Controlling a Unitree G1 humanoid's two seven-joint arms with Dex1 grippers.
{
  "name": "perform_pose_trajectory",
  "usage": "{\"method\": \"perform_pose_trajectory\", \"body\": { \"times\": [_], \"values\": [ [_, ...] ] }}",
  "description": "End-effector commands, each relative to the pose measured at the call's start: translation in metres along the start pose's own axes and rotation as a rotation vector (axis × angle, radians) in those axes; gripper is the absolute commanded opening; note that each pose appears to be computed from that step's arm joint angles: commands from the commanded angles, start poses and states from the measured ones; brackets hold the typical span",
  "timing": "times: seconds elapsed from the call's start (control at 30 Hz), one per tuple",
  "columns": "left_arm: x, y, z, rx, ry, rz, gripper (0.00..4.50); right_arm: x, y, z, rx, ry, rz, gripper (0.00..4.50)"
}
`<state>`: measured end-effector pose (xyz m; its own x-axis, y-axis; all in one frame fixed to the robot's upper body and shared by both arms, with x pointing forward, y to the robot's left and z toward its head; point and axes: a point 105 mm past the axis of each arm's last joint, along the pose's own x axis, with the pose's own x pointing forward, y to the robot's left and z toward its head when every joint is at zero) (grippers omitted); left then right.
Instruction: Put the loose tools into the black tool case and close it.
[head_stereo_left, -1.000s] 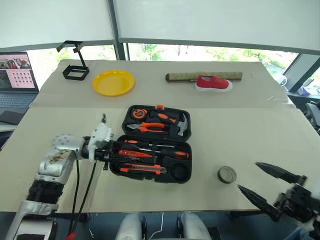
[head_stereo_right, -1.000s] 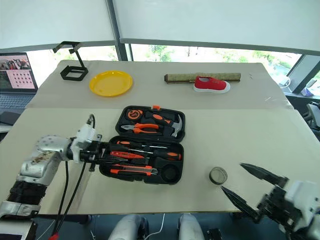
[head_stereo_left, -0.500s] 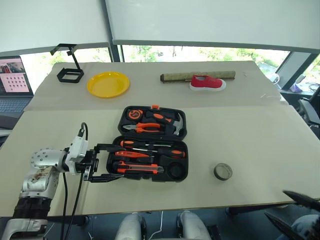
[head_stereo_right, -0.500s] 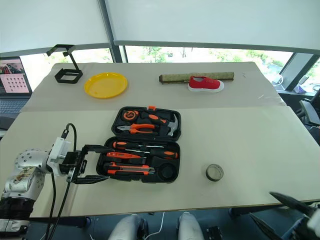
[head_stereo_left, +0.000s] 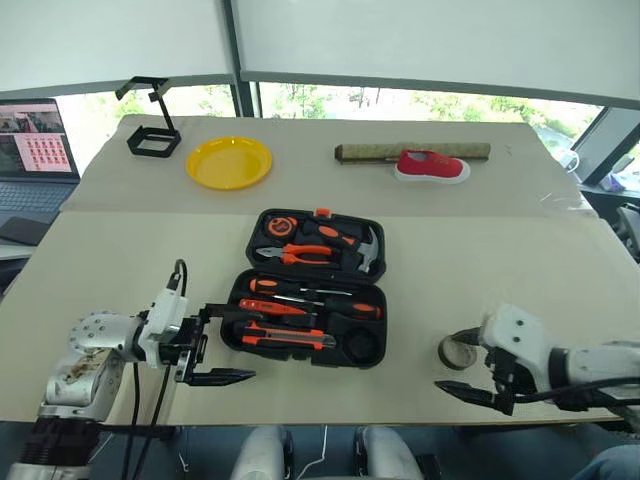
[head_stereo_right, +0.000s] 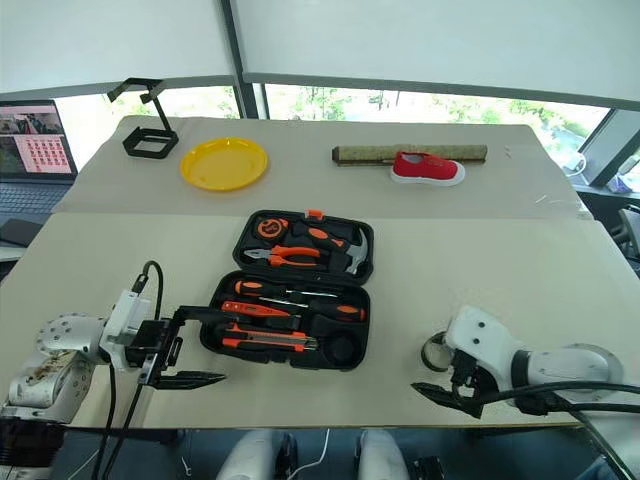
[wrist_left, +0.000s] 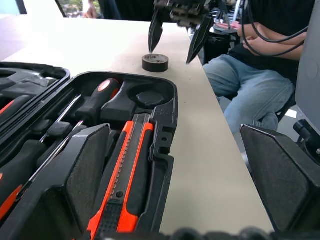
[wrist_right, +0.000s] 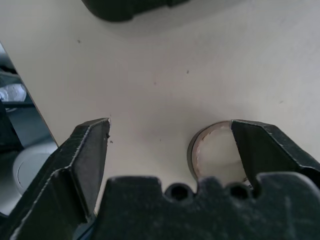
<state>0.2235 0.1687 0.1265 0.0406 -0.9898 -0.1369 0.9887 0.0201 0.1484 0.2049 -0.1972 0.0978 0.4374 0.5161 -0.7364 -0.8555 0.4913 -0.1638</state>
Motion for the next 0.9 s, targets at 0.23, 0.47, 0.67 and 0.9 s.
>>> {"method": "perform_pose_trajectory", "body": {
  "times": [0.23, 0.47, 0.67, 0.9],
  "values": [
    [0.008, -0.003, 0.013, 0.063, -0.012, -0.025, 4.50, 0.006, -0.012, -0.005, -0.022, 0.075, -0.056, 1.08],
    [0.007, -0.005, 0.011, 0.056, -0.002, -0.022, 4.50, 0.008, -0.005, 0.045, -0.199, -0.110, 0.046, 0.02],
    [0.004, -0.008, 0.008, 0.044, 0.007, 0.000, 4.50, 0.015, 0.017, 0.104, -0.301, -0.260, 0.224, 0.02],
    [0.000, -0.014, 0.007, 0.034, 0.020, 0.035, 4.50, 0.048, 0.032, 0.111, -0.317, -0.156, 0.360, 0.02]
  ]
}}
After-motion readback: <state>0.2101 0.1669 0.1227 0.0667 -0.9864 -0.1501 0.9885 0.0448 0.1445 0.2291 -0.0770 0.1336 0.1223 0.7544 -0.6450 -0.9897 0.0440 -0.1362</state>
